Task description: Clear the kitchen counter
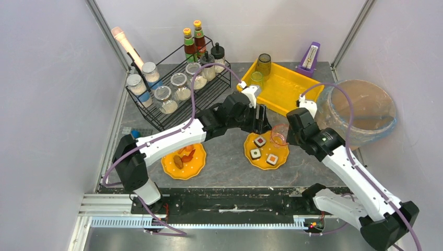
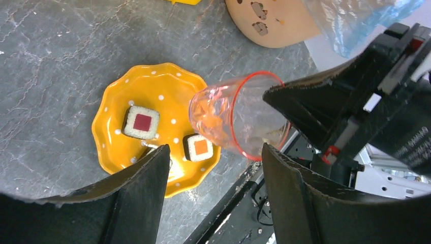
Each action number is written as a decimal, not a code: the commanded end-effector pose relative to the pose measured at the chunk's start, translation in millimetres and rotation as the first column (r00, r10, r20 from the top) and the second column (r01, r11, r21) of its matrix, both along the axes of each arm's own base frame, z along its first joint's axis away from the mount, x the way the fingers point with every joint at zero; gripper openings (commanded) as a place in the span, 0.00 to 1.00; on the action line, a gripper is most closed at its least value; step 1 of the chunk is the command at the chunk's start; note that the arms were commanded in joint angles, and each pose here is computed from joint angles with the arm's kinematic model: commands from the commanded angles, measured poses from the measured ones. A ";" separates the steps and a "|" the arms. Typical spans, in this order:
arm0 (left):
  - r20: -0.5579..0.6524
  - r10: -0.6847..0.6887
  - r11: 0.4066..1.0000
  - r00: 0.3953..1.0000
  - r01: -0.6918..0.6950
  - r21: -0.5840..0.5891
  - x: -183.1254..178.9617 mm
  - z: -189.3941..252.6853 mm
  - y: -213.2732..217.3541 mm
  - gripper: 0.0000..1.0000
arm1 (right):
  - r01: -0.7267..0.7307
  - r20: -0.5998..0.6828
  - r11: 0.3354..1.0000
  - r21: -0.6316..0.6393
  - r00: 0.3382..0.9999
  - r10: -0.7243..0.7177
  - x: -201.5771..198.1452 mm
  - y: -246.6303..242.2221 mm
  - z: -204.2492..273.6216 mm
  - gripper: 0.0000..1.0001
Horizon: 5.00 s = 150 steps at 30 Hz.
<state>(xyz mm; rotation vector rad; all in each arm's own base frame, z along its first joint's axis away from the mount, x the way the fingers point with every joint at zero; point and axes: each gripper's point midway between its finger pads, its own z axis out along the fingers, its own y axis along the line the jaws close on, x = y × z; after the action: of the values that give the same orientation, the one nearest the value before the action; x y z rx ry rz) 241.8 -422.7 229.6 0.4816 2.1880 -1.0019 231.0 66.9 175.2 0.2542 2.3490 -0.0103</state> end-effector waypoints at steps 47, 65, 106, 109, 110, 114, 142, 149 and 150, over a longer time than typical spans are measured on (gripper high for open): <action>-0.188 0.545 0.745 0.817 -0.574 -0.339 52.4 23.4 170.1 0.02 | -0.590 0.535 0.536 0.604 0.799 0.276 44.3 178.0 106.5 0.98; -0.400 0.361 0.445 0.843 -0.532 -0.720 36.2 87.6 163.6 0.02 | -0.616 0.602 0.088 0.783 0.786 0.141 27.5 196.3 133.1 0.98; -0.218 0.552 0.696 0.805 -0.589 -0.411 20.5 4.3 177.0 0.74 | -0.738 0.732 0.255 0.625 0.667 0.139 94.4 188.9 156.9 0.00; -0.089 0.617 0.742 0.782 -0.616 -0.264 20.7 -2.1 201.1 0.80 | -0.700 0.701 0.424 0.575 0.688 0.187 122.8 181.5 138.6 0.00; -0.043 0.625 0.757 0.779 -0.618 -0.213 19.7 -4.1 208.8 0.81 | -0.692 0.703 0.500 0.521 0.680 0.208 135.5 177.2 136.8 0.00; 0.117 0.633 0.772 0.765 -0.635 -0.030 18.0 -4.1 238.7 0.84 | -0.557 0.640 0.772 0.307 0.721 0.266 184.4 147.8 115.8 0.00; 0.169 0.473 0.803 0.865 -0.502 0.322 10.1 -53.0 245.4 0.93 | -0.168 0.473 0.962 -0.213 0.844 0.252 377.0 101.7 10.2 0.12; 0.143 0.454 0.822 0.879 -0.475 0.313 10.7 -52.2 235.8 0.93 | -0.186 0.492 0.963 -0.194 0.831 0.260 376.0 103.8 31.7 0.91; 0.137 0.451 0.826 0.882 -0.471 0.309 11.0 -52.0 233.4 0.92 | -0.182 0.502 0.965 -0.190 0.826 0.255 372.5 102.3 41.6 0.98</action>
<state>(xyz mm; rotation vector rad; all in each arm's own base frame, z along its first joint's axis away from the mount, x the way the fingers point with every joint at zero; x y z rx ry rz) 247.0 -178.4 159.9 0.0781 2.2994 -0.2980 595.5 169.2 139.1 -0.1283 1.9535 -0.0309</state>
